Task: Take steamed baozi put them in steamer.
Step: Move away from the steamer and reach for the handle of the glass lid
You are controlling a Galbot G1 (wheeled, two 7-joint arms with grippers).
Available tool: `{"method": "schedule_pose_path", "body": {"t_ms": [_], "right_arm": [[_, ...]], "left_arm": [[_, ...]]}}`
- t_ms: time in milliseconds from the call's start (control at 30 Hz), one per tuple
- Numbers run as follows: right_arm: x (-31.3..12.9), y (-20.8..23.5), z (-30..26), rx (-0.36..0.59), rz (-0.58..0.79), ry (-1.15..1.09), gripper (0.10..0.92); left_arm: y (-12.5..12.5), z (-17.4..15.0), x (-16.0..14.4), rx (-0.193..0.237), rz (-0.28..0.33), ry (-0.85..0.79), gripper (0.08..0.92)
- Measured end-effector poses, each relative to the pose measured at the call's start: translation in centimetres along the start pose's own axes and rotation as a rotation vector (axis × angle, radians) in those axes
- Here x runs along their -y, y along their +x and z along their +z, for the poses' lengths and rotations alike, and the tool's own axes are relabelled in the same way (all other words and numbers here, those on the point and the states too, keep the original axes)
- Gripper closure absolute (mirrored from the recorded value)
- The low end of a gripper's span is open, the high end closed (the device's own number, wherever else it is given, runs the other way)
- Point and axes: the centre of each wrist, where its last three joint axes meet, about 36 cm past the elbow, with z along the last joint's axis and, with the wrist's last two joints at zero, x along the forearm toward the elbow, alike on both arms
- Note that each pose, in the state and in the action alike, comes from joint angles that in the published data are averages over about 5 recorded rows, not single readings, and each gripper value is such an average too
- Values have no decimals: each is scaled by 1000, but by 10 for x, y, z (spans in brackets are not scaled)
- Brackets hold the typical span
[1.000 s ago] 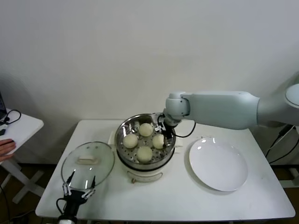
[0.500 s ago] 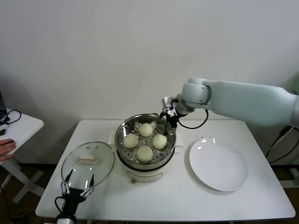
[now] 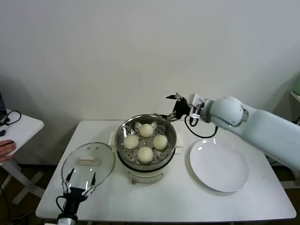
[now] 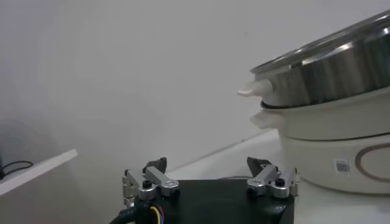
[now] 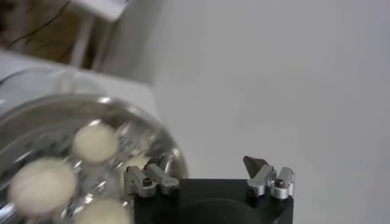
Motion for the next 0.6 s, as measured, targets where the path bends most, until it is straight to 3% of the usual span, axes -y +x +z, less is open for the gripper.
{"method": "schedule_pose_path", "body": {"t_ms": [333,600], "right_arm": [[-58,41,63,208,250,-272,200],[-137,72,139,275,357,-513,200]], "left_arm": [[-4,-3,9,10,4,22,177],[-8,-3,8,12,-4,25,177]]}}
